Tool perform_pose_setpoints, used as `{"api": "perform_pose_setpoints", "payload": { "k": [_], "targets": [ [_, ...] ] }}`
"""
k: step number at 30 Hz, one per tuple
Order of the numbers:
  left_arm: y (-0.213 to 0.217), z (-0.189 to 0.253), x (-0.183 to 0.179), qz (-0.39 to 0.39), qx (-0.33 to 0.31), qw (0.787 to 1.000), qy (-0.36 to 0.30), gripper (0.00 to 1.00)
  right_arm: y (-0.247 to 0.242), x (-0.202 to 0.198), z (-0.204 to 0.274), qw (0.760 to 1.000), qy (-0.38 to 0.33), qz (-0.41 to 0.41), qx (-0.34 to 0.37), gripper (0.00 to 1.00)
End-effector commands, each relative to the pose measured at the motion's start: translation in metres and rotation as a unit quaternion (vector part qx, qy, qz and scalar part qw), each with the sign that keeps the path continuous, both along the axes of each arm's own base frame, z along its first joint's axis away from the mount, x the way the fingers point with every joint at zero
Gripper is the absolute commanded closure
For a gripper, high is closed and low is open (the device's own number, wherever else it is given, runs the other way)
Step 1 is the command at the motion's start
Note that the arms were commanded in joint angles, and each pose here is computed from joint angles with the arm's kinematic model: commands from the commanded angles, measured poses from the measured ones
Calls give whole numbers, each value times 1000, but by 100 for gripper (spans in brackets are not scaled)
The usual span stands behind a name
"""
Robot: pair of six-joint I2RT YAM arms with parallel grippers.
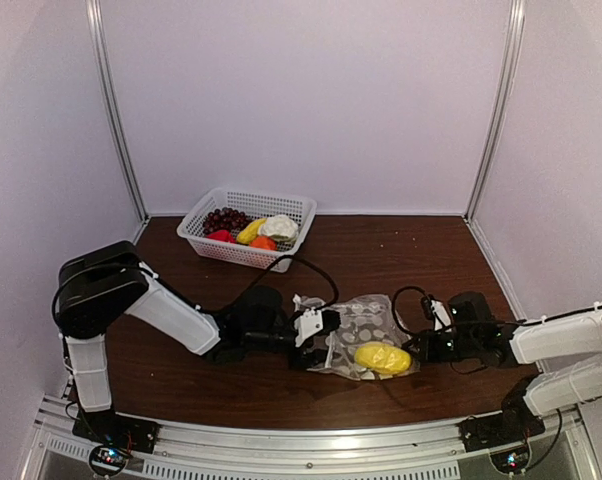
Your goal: Open the zip-top bag and remove the fake food
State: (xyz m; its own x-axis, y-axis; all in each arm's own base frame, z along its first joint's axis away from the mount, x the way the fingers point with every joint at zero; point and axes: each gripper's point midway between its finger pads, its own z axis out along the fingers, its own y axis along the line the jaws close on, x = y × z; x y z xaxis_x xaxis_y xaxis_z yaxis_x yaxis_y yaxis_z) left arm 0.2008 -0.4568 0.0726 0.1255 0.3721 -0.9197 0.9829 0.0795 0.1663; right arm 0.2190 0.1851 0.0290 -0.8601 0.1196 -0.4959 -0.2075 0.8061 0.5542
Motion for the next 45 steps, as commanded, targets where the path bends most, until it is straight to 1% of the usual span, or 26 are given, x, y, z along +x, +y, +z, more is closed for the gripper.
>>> {"api": "perform_pose_setpoints", "payload": {
  "k": [1,7,13,19,21,25,28,30,32,37,40,42,45],
  "targets": [
    [-18,5,-11,-38,-15,999,-9,43,12,13,1,999,-24,14,-15,93],
    [-28,-2,-26,-80,-9,997,1,40,33,13,-12,999,-19,38,-21,99],
    [-34,-15,-36,-111,2,994,19,39,52,16,-14,999,-23,46,-12,100],
    [-42,-29,-35,-116,19,993,31,35,67,17,-15,998,-27,53,-2,100],
    [-43,-37,-35,-117,30,992,39,31,71,17,-14,998,-27,56,1,100],
    [-43,-48,-35,-116,49,991,47,19,73,17,-13,998,-28,57,3,100],
    [-39,-54,-32,-107,60,992,40,17,72,17,-13,998,-30,57,0,100],
    [-35,-57,-30,-99,70,992,33,19,70,17,-13,998,-31,55,-3,100],
    [-30,-53,-28,-90,70,993,23,23,67,17,-12,998,-33,52,-6,100],
    [-13,-23,-29,-69,48,996,-4,32,55,19,-8,999,-40,34,-8,100],
    [-4,-13,-30,-57,48,997,-9,35,45,20,-6,999,-46,18,-9,100],
    [2,-9,-29,-49,49,998,-11,41,40,21,-4,999,-50,9,-12,100],
    [10,-4,-30,-40,45,998,-11,55,33,22,-2,998,-55,-1,-14,100]
  ]
}}
